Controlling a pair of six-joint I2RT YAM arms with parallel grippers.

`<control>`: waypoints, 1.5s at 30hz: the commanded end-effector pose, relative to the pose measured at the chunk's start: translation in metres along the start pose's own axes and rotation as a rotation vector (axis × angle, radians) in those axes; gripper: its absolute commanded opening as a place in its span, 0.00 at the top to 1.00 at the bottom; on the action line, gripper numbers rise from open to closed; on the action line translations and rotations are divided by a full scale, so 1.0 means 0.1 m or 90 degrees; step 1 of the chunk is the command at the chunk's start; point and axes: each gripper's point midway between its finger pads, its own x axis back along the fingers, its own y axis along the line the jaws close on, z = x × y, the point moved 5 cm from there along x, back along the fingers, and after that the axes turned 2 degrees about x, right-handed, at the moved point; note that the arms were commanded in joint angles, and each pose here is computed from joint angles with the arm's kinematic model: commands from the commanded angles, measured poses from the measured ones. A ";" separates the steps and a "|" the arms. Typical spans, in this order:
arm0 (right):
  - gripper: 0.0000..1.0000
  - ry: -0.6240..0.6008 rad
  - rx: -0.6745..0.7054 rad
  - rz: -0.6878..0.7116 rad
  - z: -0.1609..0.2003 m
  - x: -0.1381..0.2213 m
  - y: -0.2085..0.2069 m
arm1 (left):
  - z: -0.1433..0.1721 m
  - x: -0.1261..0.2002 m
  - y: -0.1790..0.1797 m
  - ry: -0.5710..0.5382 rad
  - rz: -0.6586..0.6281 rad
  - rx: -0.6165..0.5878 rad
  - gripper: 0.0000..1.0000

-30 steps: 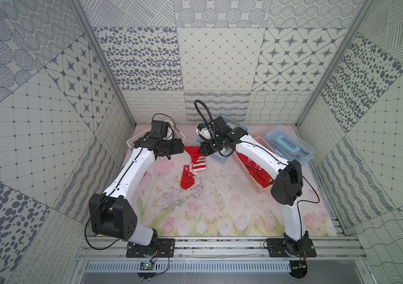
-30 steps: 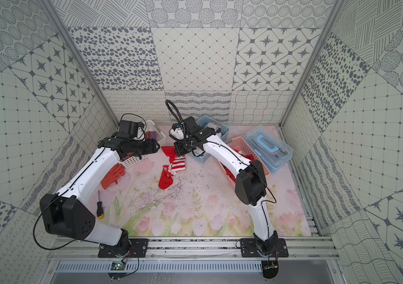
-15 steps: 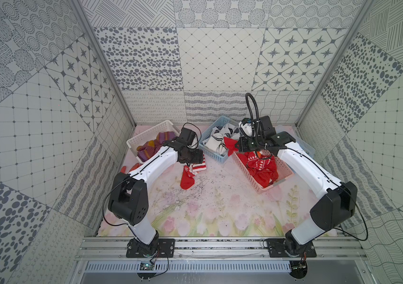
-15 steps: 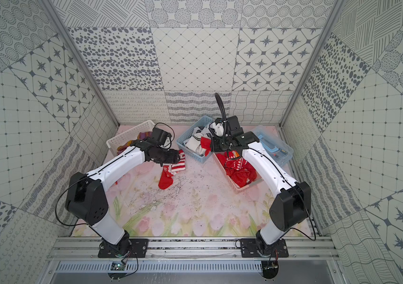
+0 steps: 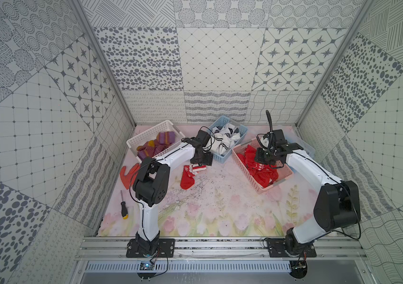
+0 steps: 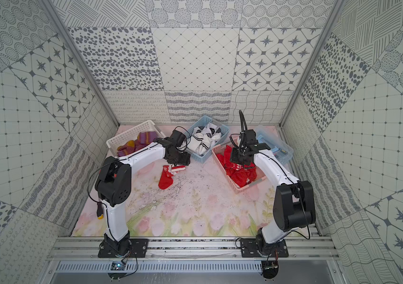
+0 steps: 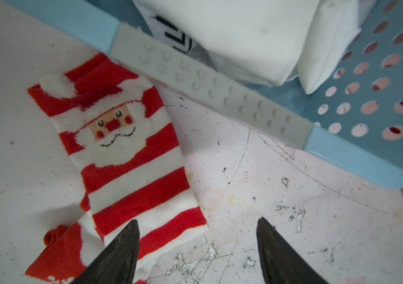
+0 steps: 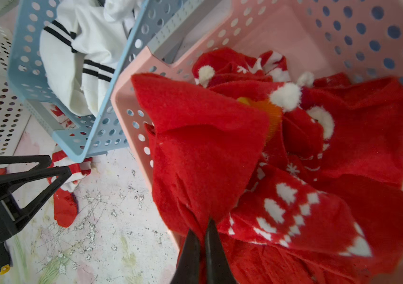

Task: Sort the socks into the basket by color
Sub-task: Place the sock in the bin, then pick up the sock from the center of the board.

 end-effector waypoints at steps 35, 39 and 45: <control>0.02 -0.060 0.048 -0.098 -0.15 0.62 0.58 | -0.04 0.57 -0.03 -0.062 0.002 -0.024 1.00; 0.02 -0.055 0.073 -0.123 -0.10 0.63 0.76 | -0.03 0.83 -0.11 -0.089 0.050 -0.020 1.00; 0.02 -0.033 0.115 -0.203 -0.01 0.60 1.16 | -0.03 1.21 -0.27 -0.128 0.143 -0.007 1.00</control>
